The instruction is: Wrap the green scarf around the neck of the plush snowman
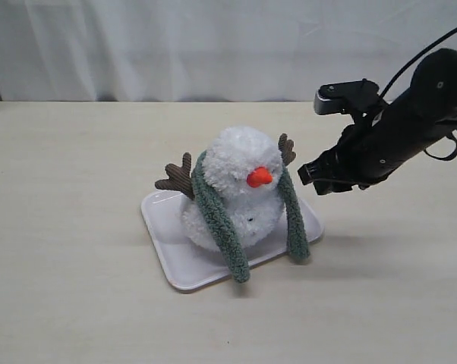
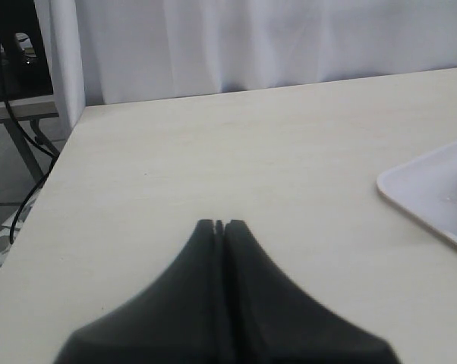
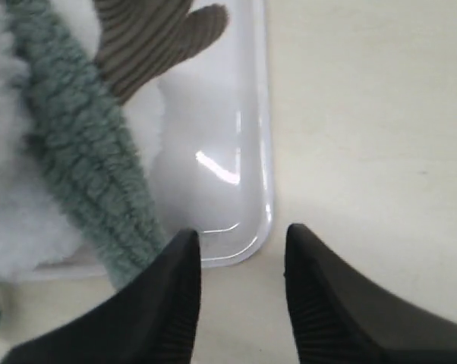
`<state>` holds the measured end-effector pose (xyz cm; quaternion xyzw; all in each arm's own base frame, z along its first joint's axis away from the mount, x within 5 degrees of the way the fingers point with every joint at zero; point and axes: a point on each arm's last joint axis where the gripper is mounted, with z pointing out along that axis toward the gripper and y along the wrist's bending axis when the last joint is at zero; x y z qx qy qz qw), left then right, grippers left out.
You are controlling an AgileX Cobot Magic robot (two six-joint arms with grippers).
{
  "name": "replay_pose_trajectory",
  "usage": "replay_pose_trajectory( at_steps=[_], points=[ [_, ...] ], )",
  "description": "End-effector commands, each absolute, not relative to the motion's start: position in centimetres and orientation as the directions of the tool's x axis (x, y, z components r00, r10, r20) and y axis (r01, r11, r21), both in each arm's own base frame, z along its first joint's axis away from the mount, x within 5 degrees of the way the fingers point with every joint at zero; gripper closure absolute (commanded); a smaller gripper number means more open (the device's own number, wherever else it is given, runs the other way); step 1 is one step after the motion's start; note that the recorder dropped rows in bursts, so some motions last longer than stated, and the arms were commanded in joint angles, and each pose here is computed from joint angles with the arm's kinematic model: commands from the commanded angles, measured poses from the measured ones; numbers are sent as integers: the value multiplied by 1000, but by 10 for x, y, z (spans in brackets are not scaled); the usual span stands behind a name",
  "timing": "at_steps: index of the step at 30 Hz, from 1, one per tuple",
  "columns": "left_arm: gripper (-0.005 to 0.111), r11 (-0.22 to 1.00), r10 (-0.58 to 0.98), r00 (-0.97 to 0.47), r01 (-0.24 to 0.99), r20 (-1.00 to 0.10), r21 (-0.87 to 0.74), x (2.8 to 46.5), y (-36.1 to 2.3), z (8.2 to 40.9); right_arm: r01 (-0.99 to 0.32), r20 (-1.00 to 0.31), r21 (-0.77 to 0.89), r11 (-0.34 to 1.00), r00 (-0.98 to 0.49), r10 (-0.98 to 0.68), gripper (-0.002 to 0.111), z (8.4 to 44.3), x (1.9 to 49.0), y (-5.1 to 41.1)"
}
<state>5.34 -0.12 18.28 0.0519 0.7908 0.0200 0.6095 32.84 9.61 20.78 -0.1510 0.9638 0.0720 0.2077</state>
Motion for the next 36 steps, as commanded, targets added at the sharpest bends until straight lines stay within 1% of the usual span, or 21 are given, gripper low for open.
replay_pose_trajectory(
  at_steps=[1, 7, 13, 21, 29, 36],
  points=[
    [107, 994, 104, -238, 56, -966, 93, 54, -1, 183, -242, -430, 44, 969, -880, -200, 78, 194, 336, 91],
    [107, 994, 104, -238, 56, -966, 93, 54, -1, 183, -236, -344, 47, 971, -916, -206, 78, 156, 352, 96],
    [107, 994, 104, -238, 56, -966, 93, 54, -1, 183, -258, -307, 64, 964, -924, -227, 78, 134, 365, 102],
    [107, 994, 104, -238, 56, -966, 93, 54, -1, 183, -316, -328, 159, 935, -911, -252, 78, 122, 369, 113],
    [107, 994, 104, -238, 56, -966, 93, 54, -1, 183, -321, -312, 151, 935, -913, -264, 78, 114, 370, 113],
    [107, 994, 104, -238, 56, -966, 93, 54, -1, 183, -347, -348, 127, 929, -893, -286, 78, 126, 374, 113]
  ],
)
